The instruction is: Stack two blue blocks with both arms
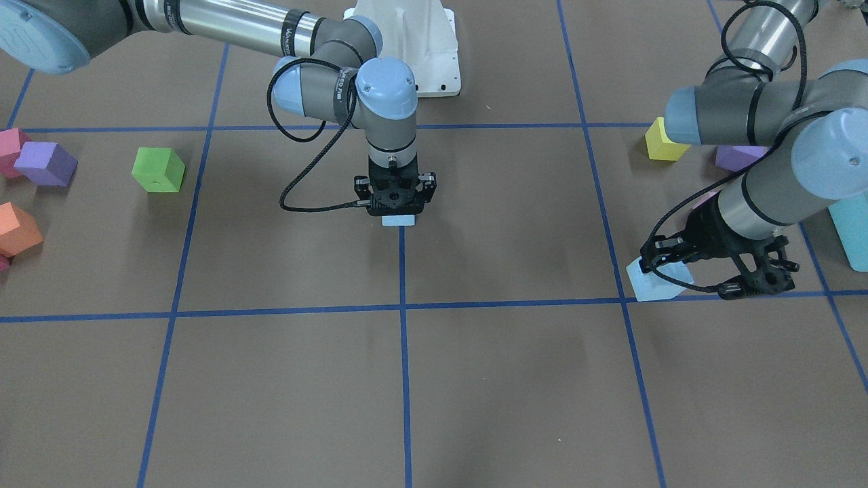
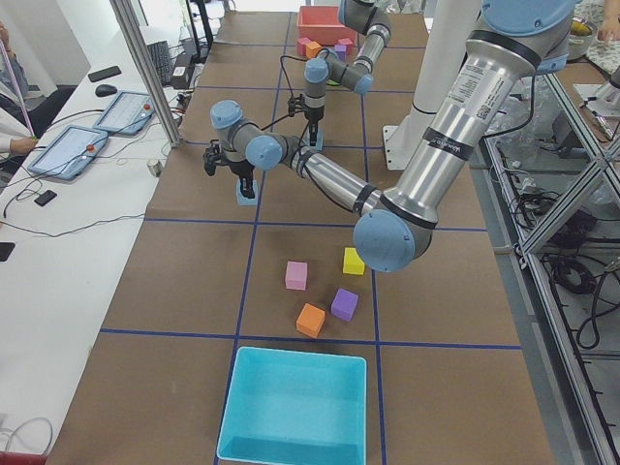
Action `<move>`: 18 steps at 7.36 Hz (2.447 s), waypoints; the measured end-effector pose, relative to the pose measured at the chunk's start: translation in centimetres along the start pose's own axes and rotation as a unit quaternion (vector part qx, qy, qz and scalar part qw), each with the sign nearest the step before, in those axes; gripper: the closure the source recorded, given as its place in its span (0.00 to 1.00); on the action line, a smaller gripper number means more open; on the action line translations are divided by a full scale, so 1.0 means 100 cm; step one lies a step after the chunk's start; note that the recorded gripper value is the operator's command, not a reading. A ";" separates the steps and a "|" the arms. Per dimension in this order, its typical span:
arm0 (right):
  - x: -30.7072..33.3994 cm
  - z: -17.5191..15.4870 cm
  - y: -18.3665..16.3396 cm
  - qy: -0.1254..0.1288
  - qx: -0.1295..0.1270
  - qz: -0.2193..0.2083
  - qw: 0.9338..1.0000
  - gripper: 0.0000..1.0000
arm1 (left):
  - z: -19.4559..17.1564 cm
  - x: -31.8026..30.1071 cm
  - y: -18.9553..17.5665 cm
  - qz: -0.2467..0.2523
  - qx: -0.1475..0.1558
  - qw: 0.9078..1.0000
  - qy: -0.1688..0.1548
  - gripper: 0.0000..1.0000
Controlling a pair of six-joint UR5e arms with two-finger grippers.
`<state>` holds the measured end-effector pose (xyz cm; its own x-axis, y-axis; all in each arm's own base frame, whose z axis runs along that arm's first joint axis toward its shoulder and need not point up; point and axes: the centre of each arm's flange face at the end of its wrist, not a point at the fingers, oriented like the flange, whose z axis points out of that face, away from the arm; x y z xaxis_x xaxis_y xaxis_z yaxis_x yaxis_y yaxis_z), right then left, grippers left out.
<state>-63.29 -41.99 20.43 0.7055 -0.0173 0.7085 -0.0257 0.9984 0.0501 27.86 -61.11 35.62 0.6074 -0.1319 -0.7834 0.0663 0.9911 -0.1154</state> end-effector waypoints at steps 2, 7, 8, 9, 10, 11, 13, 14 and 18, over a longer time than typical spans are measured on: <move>-0.001 -0.005 -0.001 -0.004 0.002 -0.002 1.000 0.00 | -0.002 0.027 0.007 -0.009 0.000 1.000 0.009 0.50; 0.088 -0.086 -0.078 -0.050 0.012 0.015 0.999 0.00 | 0.021 0.172 0.072 0.025 0.008 0.999 0.025 0.50; 0.123 -0.104 -0.103 -0.055 0.016 0.015 0.998 0.00 | 0.033 0.219 0.093 0.038 0.013 0.999 0.020 0.50; 0.151 -0.115 -0.122 -0.054 0.022 0.010 0.998 0.00 | 0.039 0.262 0.109 0.038 0.013 0.999 0.012 0.50; 0.179 -0.123 -0.137 -0.052 0.024 0.002 0.998 0.00 | 0.046 0.295 0.126 0.035 0.010 0.999 0.000 0.50; 0.206 -0.131 -0.150 -0.053 0.022 -0.006 0.998 0.00 | 0.055 0.314 0.142 0.033 0.004 0.999 -0.009 0.50; 0.248 -0.136 -0.165 -0.047 0.023 -0.018 0.998 0.00 | 0.081 0.331 0.171 0.026 -0.014 0.999 -0.020 0.49; 0.259 -0.135 -0.168 -0.043 0.024 -0.018 0.999 0.00 | 0.090 0.336 0.183 0.024 -0.017 0.999 -0.023 0.49; 0.270 -0.137 -0.172 -0.039 0.028 -0.015 0.999 0.00 | 0.098 0.342 0.202 0.015 -0.019 0.999 -0.023 0.49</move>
<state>-34.06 -58.93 29.06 0.6495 -0.0535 0.7585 -0.0469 0.9928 0.1102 57.78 -45.41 12.47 0.6448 -0.0999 -0.7578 0.0184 0.9932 -0.1152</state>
